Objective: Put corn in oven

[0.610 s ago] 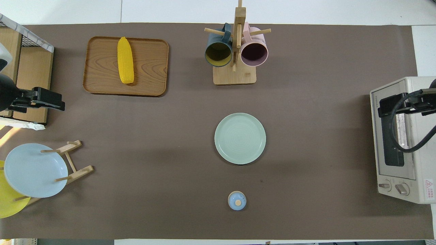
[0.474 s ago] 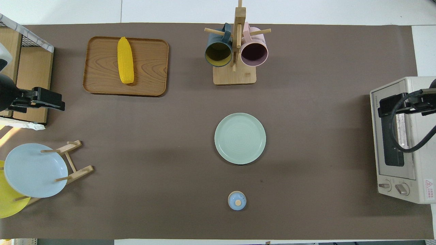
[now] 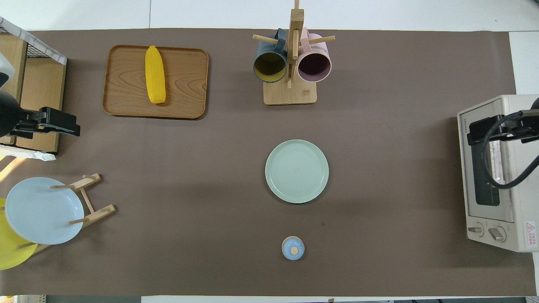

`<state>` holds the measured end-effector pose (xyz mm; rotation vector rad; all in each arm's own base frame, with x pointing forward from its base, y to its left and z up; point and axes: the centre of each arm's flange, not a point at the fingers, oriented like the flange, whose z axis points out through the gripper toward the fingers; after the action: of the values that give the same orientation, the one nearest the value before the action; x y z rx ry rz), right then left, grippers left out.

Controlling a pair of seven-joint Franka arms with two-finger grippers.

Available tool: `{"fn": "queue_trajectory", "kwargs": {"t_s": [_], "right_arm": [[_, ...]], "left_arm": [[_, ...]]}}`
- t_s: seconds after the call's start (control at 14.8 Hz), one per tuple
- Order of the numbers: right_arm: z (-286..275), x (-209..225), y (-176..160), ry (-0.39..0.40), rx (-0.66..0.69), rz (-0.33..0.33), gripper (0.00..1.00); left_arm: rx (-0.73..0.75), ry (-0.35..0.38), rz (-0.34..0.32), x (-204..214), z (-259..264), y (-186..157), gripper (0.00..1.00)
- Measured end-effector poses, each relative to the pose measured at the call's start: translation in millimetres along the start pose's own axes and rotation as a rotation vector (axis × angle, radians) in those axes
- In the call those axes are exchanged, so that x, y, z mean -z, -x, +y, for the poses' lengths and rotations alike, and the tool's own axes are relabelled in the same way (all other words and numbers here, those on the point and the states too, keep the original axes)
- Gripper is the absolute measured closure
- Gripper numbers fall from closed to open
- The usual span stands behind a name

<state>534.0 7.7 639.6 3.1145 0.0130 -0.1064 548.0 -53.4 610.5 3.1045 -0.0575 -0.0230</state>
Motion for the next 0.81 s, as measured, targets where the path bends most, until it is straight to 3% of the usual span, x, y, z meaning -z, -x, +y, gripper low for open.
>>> {"fn": "queue_trajectory", "kwargs": {"t_s": [0.41,0.81], "right_arm": [[0,0,0,0.000,0.000,0.000,0.00],[0,0,0,0.000,0.000,0.000,0.00]], "left_arm": [[-0.001,0.005,0.046,-24,5,-24,0.00],[-0.015,0.022,0.032,-135,35,-92,0.00]]}}
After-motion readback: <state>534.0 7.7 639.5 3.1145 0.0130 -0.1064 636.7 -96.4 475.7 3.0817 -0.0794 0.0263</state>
